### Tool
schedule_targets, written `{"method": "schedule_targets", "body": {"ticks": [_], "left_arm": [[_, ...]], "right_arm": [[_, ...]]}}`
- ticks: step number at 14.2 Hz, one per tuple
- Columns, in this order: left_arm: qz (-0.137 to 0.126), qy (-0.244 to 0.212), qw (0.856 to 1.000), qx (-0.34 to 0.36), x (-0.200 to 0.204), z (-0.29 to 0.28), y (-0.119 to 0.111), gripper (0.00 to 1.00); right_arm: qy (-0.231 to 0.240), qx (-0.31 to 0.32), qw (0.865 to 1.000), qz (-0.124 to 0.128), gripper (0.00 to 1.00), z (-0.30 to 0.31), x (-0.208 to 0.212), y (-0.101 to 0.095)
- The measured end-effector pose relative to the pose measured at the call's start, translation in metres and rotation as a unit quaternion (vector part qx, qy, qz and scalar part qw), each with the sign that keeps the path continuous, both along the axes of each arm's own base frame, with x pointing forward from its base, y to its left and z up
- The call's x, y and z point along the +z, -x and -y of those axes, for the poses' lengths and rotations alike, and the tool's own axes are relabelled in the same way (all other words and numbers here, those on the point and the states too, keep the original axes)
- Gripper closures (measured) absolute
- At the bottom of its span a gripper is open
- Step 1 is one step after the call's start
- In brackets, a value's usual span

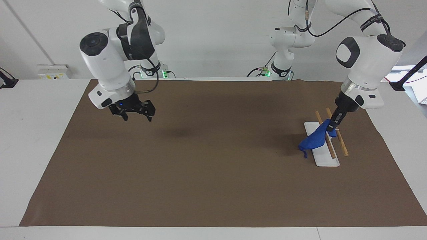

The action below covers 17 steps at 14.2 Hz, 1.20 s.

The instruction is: Right arm passes towel to left arm to hang

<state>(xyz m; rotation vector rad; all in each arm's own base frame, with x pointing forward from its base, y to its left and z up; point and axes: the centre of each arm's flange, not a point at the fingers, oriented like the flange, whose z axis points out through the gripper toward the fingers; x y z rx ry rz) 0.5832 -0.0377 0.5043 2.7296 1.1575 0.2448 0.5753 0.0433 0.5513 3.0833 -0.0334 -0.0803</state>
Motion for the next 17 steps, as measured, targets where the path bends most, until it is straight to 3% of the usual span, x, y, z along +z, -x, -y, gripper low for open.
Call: {"method": "schedule_targets", "body": {"ticks": [3,7,15,17], "left_arm": [[0.005,-0.013,1.000,-0.016,-0.011,-0.045,0.000,0.98],[0.009,-0.031,0.999,-0.041,-0.011,-0.101,0.003,0.98],[-0.008,-0.108,0.992,-0.071,-0.015,-0.134,0.010,0.98],[-0.012,-0.133,0.988,-0.073,-0.014,-0.139,0.011,0.98]], "right_arm": [[0.045,0.022,0.998,-0.022,0.00,0.022,0.060,0.018],[0.040,0.054,0.997,-0.035,0.00,0.025,0.118,0.037],[-0.001,0.039,0.996,-0.080,0.00,0.061,0.087,0.045],[-0.007,0.041,0.996,-0.081,0.00,0.058,0.082,0.049]]}}
